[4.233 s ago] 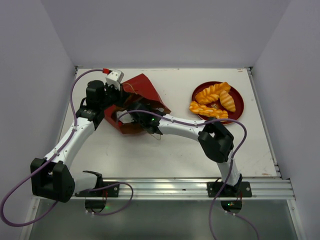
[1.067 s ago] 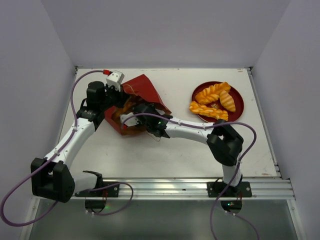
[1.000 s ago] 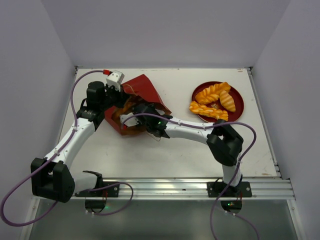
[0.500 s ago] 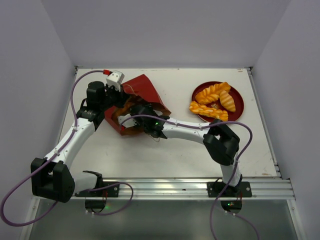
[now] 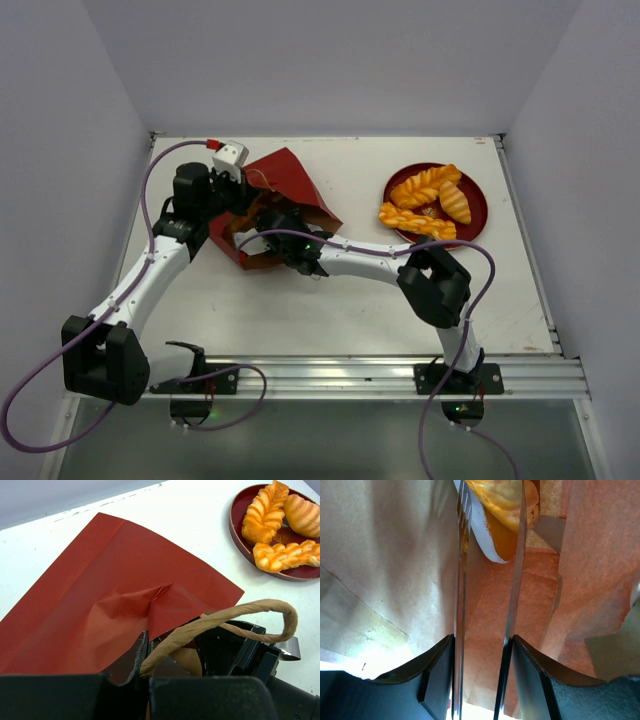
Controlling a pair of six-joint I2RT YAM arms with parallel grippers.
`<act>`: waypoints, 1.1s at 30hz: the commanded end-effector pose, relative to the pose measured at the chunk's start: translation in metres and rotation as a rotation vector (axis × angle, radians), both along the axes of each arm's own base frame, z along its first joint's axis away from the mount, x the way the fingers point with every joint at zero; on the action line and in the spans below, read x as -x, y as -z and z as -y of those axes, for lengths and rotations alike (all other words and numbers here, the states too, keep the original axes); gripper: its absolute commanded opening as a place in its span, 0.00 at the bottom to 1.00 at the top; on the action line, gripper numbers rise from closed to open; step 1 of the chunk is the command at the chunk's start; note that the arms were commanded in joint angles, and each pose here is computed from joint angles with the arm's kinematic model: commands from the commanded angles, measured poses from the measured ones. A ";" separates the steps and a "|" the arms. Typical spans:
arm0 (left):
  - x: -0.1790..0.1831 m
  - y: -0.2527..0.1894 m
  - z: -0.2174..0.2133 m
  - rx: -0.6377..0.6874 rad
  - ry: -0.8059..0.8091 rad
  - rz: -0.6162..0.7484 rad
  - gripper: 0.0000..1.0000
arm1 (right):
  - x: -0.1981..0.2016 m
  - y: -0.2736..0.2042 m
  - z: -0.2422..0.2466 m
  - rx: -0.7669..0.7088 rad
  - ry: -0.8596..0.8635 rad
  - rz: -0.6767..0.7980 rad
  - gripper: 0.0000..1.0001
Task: Take the fake bread out of the paper bag
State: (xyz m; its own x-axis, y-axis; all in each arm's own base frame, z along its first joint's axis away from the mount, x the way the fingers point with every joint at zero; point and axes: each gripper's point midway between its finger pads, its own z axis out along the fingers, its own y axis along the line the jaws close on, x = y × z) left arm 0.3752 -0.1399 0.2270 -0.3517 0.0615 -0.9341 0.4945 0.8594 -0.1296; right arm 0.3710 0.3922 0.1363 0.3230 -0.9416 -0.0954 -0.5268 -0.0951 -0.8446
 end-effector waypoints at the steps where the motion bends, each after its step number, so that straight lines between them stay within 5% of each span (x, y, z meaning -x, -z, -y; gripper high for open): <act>1: 0.003 -0.007 0.004 0.004 0.028 0.034 0.00 | -0.008 -0.022 -0.012 -0.057 0.016 0.058 0.51; 5: 0.003 -0.009 0.004 0.003 0.027 0.040 0.00 | -0.007 -0.021 -0.013 -0.063 0.015 0.053 0.43; 10: 0.003 -0.009 0.004 0.003 0.025 0.041 0.00 | -0.004 -0.027 -0.014 -0.092 0.011 0.038 0.14; 14: 0.003 -0.008 0.003 0.001 0.023 0.041 0.00 | -0.002 -0.034 -0.011 -0.110 0.004 0.031 0.01; 33: 0.004 -0.010 0.001 -0.002 0.016 0.046 0.00 | 0.019 -0.060 0.018 -0.180 0.003 -0.001 0.00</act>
State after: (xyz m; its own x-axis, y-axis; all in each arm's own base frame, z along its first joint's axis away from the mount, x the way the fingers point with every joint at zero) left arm 0.3746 -0.1396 0.2294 -0.3454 0.0609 -0.9365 0.4950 0.8596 -0.1267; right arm 0.3575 0.3810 0.1615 0.3225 -0.9280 -0.1866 -0.5430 -0.0199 -0.8395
